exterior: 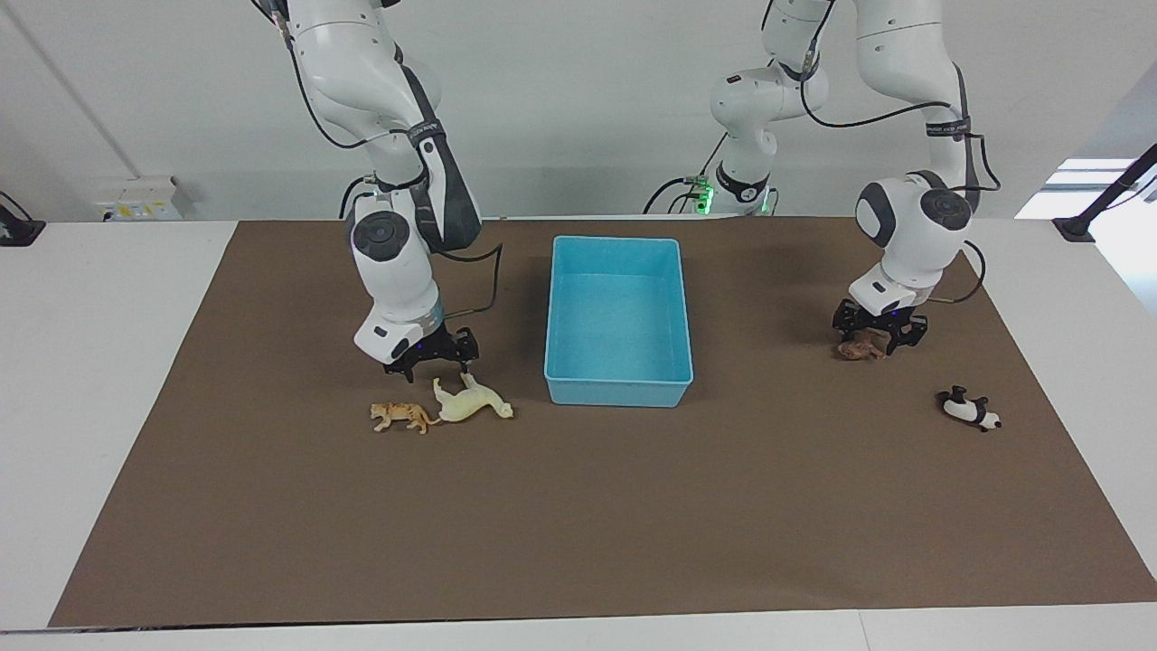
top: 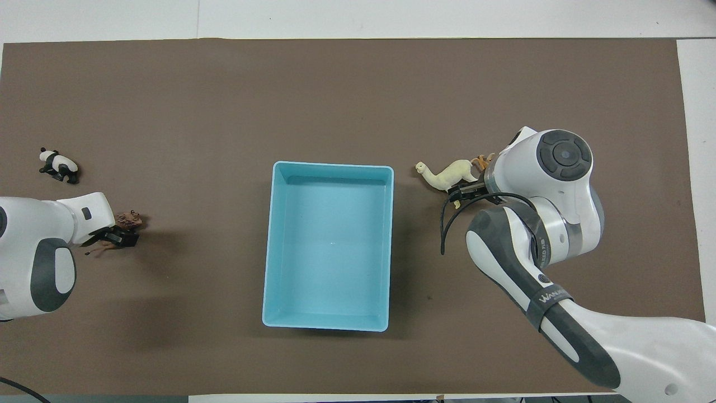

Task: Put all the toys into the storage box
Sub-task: 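Grasp the brown horse with the left gripper while the right gripper reaches the llama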

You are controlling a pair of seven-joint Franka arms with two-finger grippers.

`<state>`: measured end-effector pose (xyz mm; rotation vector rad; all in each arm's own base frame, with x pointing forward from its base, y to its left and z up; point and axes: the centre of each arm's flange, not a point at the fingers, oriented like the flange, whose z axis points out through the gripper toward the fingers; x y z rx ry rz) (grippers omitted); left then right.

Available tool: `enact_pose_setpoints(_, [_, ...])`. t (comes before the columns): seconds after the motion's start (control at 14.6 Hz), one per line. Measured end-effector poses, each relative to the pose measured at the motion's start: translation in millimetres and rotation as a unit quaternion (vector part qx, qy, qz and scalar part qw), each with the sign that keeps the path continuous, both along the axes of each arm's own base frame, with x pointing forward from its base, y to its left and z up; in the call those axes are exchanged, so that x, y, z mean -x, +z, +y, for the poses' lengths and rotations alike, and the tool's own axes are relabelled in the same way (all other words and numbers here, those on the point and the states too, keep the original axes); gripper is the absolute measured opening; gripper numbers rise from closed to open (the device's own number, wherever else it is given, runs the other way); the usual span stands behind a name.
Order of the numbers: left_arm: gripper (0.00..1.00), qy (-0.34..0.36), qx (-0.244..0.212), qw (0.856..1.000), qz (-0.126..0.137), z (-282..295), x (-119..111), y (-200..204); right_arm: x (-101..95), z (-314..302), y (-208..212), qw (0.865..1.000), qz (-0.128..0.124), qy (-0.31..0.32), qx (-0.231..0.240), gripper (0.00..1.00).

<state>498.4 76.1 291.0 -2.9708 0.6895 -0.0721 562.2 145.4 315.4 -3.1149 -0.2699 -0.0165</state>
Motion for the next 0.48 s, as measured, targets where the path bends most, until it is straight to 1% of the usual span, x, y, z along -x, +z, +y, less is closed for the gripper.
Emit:
enact_pose_setpoints(0.07, [0.59,0.008,0.001,1.0,0.0,-2.3,-1.0,1.0,0.2,0.8,-3.9,1.0,-0.001,0.019,-0.001,1.0])
enact_pose_setpoints(0.14, [0.49,0.017,0.001,1.0,0.003,-4.1,-3.4,3.8,0.3,0.0,-7.3,0.999,-0.002,0.039,-0.001,1.0])
enact_pose_setpoints(0.21, [0.38,0.023,0.001,1.0,0.011,-9.5,-7.5,8.7,0.3,-1.6,-10.3,0.998,-0.004,0.056,-0.001,1.0])
enact_pose_setpoints(0.27, [0.31,0.029,0.0,0.999,0.02,-18.3,-13.0,15.6,0.0,-3.1,-12.3,0.998,-0.005,0.066,-0.001,1.0])
enact_pose_setpoints(0.34, [0.31,0.037,-0.001,0.999,0.029,-29.2,-20.0,25.4,0.0,-3.9,-13.8,0.997,-0.007,0.071,-0.001,1.0])
enact_pose_setpoints(0.48, [0.31,0.054,-0.004,0.998,0.038,-47.1,-32.4,46.1,-0.1,-3.7,-14.9,0.996,-0.009,0.085,-0.001,1.0])
